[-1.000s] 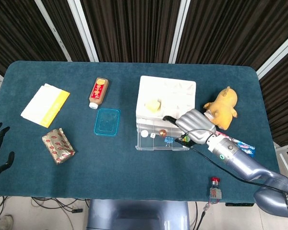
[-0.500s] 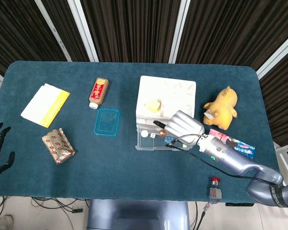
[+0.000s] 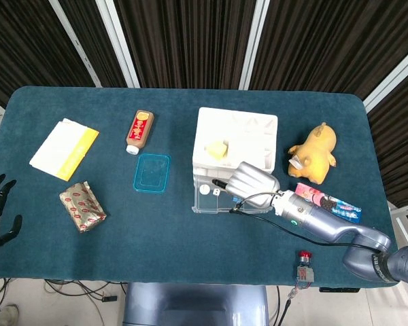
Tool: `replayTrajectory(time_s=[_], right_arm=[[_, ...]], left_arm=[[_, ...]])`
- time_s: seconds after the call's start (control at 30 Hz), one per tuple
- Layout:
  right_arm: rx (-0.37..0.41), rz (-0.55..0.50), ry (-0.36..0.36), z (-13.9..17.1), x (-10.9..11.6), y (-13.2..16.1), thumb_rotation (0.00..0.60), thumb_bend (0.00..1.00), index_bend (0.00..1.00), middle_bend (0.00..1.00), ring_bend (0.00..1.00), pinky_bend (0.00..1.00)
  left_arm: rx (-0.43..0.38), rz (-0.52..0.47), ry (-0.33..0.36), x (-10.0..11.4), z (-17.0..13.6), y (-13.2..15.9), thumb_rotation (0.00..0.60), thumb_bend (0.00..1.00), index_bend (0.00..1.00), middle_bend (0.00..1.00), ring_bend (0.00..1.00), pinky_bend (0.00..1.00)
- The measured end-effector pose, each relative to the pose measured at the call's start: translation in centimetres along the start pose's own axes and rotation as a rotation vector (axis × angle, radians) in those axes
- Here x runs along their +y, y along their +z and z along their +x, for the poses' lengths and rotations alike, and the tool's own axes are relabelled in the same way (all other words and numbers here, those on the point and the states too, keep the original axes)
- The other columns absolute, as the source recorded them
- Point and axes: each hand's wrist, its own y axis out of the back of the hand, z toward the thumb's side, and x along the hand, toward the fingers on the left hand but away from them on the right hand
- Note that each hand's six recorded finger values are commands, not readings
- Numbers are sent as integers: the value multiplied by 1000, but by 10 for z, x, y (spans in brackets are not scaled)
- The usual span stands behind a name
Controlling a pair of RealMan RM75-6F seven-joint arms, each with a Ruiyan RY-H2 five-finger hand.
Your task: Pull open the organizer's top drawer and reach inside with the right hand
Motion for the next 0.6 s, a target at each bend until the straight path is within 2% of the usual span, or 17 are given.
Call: replayTrajectory(time_s=[0.37, 0.6], right_arm=[[29, 140, 17, -9, -3, -1, 600, 283, 251, 952, 955, 972], [41, 165, 30, -10, -9, 5, 600, 283, 258, 952, 955, 972]], left_arm=[[4, 1, -6, -1, 1, -1, 600, 418, 104, 28, 0, 0], [5, -3, -1, 1, 0, -1, 600, 418, 104, 27, 0, 0]])
